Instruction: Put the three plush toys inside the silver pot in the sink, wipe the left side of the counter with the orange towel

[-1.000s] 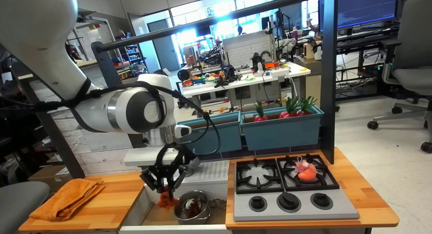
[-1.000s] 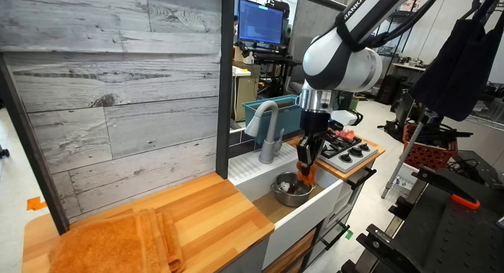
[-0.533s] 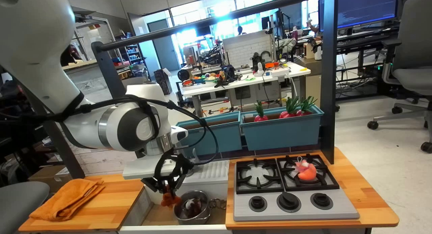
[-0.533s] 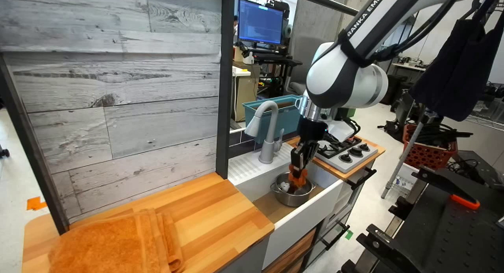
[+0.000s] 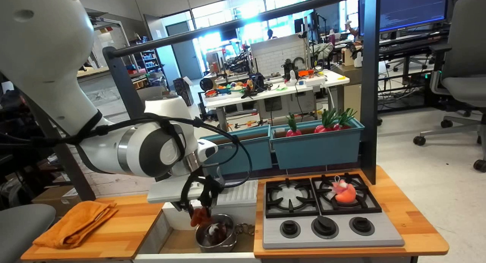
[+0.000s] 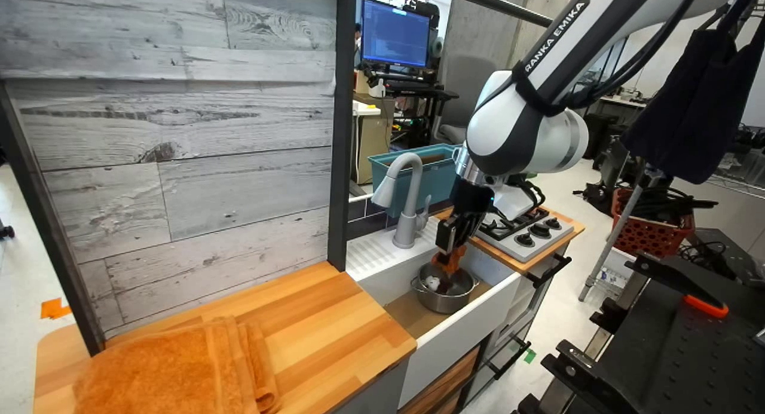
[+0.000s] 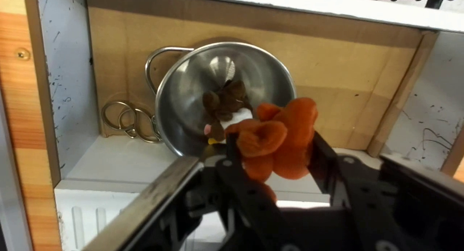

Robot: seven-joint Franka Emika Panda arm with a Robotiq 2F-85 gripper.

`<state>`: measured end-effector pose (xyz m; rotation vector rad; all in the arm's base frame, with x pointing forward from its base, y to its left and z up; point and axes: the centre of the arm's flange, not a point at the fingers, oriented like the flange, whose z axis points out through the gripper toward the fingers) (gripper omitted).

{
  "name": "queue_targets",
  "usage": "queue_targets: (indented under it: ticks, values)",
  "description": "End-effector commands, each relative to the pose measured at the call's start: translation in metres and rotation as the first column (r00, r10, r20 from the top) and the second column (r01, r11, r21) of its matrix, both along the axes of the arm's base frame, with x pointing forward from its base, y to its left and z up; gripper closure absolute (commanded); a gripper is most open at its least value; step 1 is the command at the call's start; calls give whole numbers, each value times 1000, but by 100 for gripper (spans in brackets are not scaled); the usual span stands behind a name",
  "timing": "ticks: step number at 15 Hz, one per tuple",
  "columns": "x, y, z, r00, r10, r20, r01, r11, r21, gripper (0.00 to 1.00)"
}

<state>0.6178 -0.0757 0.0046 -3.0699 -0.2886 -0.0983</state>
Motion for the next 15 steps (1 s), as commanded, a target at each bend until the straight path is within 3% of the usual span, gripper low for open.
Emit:
queue_targets:
  ticks: [1,3,7,10,12,15]
  values:
    - [0,0,0,1000,0,0,0,1000,0,25]
    - [-1,-6,8,1000,-20,23,21,999,-38,23]
    - [-8,-27,33,995,-60,84,68,993,-101,0]
    - [-16,-45,64,987,-107,123,123,983,-136,0]
    - [-16,-67,93,969,-189,161,211,968,-137,0]
    - [-4,-119,127,907,-368,206,395,912,-109,0]
